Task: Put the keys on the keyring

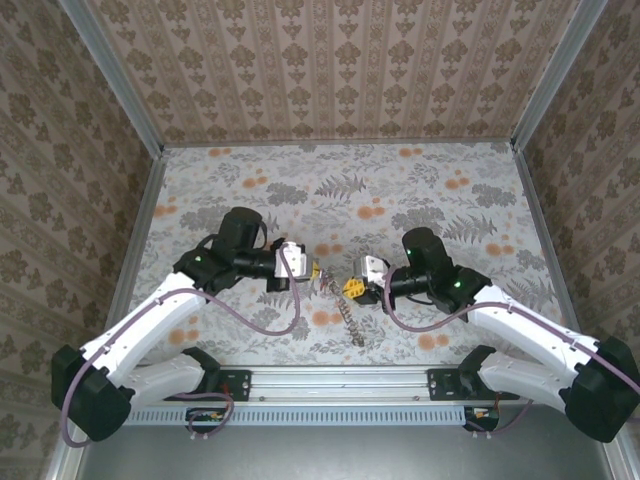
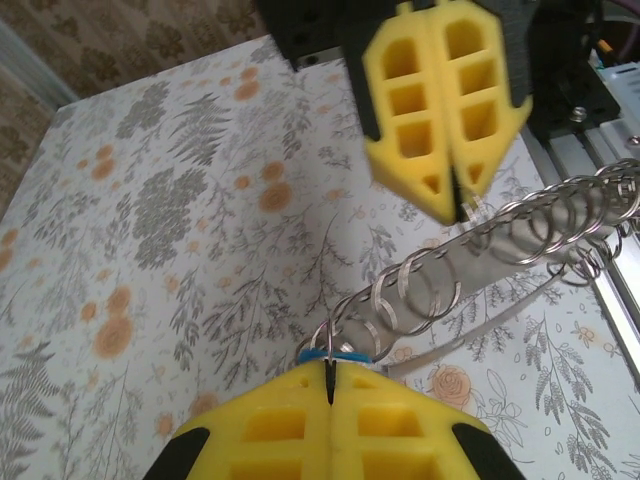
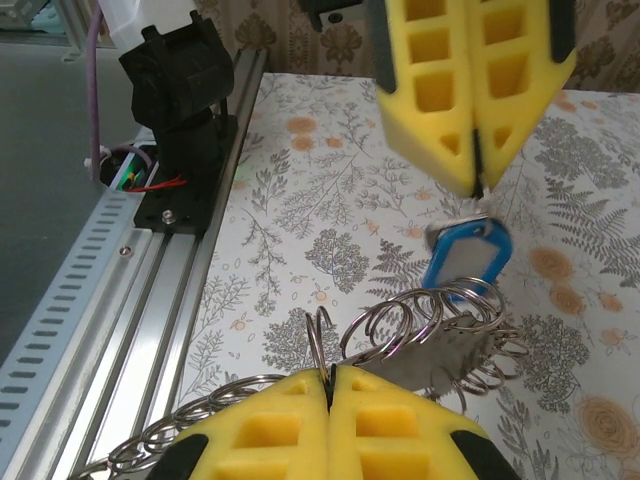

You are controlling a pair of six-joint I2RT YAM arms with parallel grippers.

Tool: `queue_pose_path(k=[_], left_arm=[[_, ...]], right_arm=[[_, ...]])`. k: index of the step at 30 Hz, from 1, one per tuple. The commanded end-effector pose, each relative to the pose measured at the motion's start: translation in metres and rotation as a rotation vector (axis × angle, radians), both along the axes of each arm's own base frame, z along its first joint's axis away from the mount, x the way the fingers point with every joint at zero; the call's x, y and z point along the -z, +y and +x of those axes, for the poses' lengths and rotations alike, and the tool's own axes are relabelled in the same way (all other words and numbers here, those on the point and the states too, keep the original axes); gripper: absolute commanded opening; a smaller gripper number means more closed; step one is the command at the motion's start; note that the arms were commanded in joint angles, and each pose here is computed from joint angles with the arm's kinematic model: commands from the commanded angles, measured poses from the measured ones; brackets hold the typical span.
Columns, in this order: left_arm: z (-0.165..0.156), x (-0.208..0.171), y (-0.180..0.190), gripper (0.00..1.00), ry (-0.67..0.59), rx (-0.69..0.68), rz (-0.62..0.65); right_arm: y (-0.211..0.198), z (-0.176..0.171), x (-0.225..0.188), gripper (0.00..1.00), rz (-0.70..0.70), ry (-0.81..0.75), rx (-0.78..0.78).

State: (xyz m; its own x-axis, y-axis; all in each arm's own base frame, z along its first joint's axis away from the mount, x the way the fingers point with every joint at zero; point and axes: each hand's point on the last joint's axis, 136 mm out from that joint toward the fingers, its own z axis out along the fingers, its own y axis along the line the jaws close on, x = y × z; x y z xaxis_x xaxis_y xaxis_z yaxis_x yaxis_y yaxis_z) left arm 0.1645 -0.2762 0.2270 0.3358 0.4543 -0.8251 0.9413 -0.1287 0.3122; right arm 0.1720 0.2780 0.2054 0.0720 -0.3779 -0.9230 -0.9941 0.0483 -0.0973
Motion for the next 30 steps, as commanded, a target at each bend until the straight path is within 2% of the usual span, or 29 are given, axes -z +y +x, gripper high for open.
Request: queue_pose_path(k=[1, 15, 20, 30], left_arm=[[-0.01, -0.01, -0.008, 0.0, -0.058, 0.096, -0.034], [-0.023, 0.005, -0.017, 0.0, -0.133, 0.161, 0.033], [-0.014, 0.008, -0.02, 0.0, -0.185, 0.115, 0.082], [-0.018, 0.009, -0.021, 0.0, -0.223, 0.119, 0.074]], right_arm=[[0.009, 0.001, -0.02, 0.0, 0.063, -0.026, -0.03], [0.019, 0.007, -0.017, 0.0, 0.056, 0.063, -0.034], [0.02, 0.007, -0.016, 0.0, 0.058, 0.075, -0.031], [0.02, 0.013, -0.015, 0.0, 0.054, 0.097, 0.0]])
